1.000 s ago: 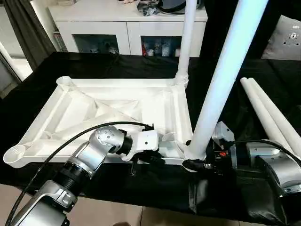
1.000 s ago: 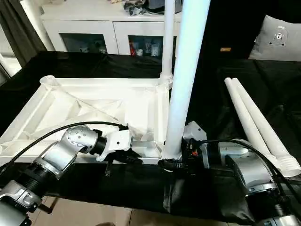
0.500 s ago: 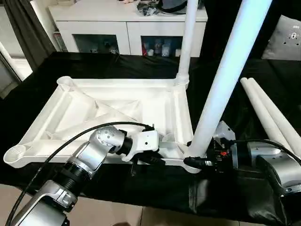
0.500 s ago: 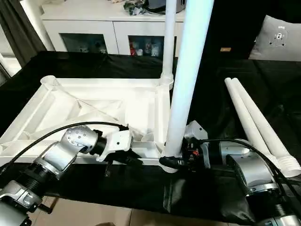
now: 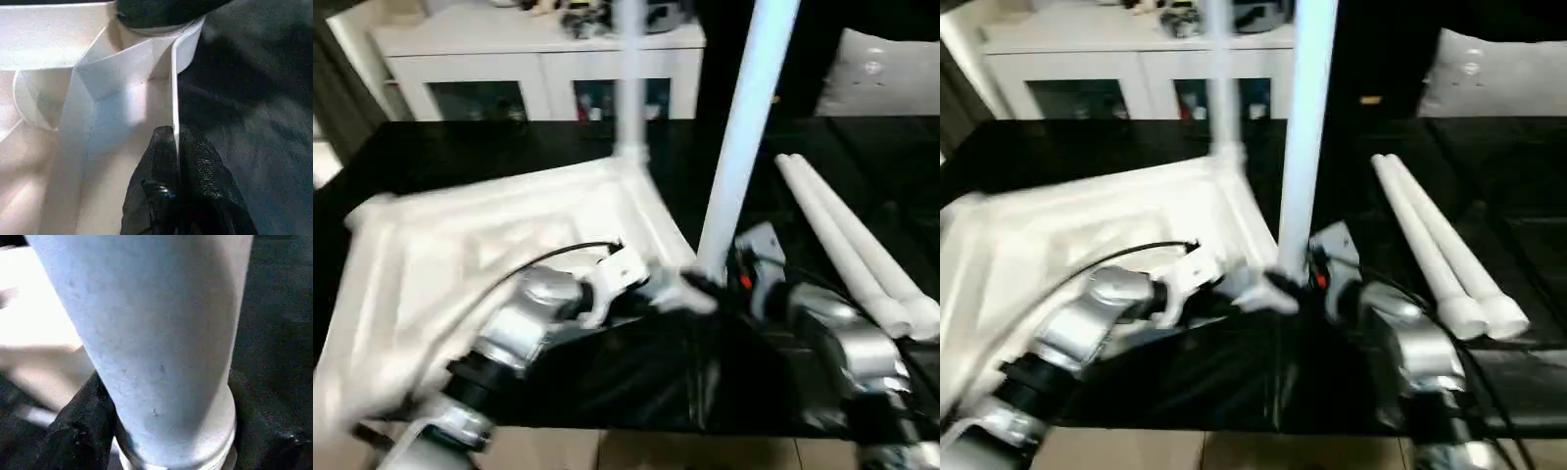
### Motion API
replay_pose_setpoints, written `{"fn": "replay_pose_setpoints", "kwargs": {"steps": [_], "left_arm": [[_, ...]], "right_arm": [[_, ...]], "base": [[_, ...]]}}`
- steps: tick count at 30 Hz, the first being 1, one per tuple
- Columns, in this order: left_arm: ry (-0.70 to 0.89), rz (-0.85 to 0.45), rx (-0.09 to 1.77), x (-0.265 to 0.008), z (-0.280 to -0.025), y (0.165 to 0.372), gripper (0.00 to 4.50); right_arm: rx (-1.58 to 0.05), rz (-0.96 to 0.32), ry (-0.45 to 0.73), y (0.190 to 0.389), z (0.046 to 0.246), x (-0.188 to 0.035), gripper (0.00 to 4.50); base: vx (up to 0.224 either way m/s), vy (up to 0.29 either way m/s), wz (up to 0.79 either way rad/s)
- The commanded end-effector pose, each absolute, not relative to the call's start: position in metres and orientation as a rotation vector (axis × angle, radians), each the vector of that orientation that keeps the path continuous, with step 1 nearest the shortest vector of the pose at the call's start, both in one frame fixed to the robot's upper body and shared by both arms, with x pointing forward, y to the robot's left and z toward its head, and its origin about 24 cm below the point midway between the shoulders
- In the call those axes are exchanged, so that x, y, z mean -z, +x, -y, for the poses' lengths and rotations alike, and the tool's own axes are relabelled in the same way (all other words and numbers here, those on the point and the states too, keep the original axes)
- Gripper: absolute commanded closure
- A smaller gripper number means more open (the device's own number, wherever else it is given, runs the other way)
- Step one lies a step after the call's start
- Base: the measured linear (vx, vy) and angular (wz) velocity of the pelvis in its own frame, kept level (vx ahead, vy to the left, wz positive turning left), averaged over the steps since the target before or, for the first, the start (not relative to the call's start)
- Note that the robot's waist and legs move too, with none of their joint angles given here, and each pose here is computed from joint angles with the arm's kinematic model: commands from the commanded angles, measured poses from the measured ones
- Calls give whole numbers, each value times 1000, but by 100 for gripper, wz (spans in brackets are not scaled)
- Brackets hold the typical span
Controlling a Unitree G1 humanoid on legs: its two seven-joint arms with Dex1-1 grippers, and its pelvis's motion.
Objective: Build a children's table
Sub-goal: Rotate leg to tighten
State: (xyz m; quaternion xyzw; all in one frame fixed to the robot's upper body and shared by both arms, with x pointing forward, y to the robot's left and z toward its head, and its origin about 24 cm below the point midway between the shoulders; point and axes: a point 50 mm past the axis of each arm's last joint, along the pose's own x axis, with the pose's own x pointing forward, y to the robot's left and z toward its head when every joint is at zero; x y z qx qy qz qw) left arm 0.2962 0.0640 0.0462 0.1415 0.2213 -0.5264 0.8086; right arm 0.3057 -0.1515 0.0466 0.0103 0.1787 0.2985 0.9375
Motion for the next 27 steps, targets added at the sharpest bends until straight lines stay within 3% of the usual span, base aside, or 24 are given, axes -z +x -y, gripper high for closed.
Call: {"fn": "replay_pose_setpoints", "kwargs": {"steps": [1,2,5,7,18,24,27], "left_arm": [[277,-368,1162,-63,-40,295,450],[276,-359,1158,-64,-37,294,450],[286,-350,1147,-66,-32,293,450],[305,-348,1138,-66,-34,294,450],[407,-350,1217,-62,-62,301,450],[548,-385,1415,-56,-82,295,450],[584,-404,1460,-54,-85,294,450]], "right_arm": [[-571,-436,19,305,136,-31,174],[-570,-429,34,306,134,-31,174],[-566,-403,60,306,130,-34,105],[-566,-389,53,306,132,-36,98],[-771,-300,-74,289,165,-51,5],[-984,-324,-177,276,197,-65,5],[-1004,-324,-203,276,203,-68,5]], "base": [[0,0,0],[0,0,0],[0,0,0],[0,0,0],[0,0,0],[0,0,0],[0,0,0]]}}
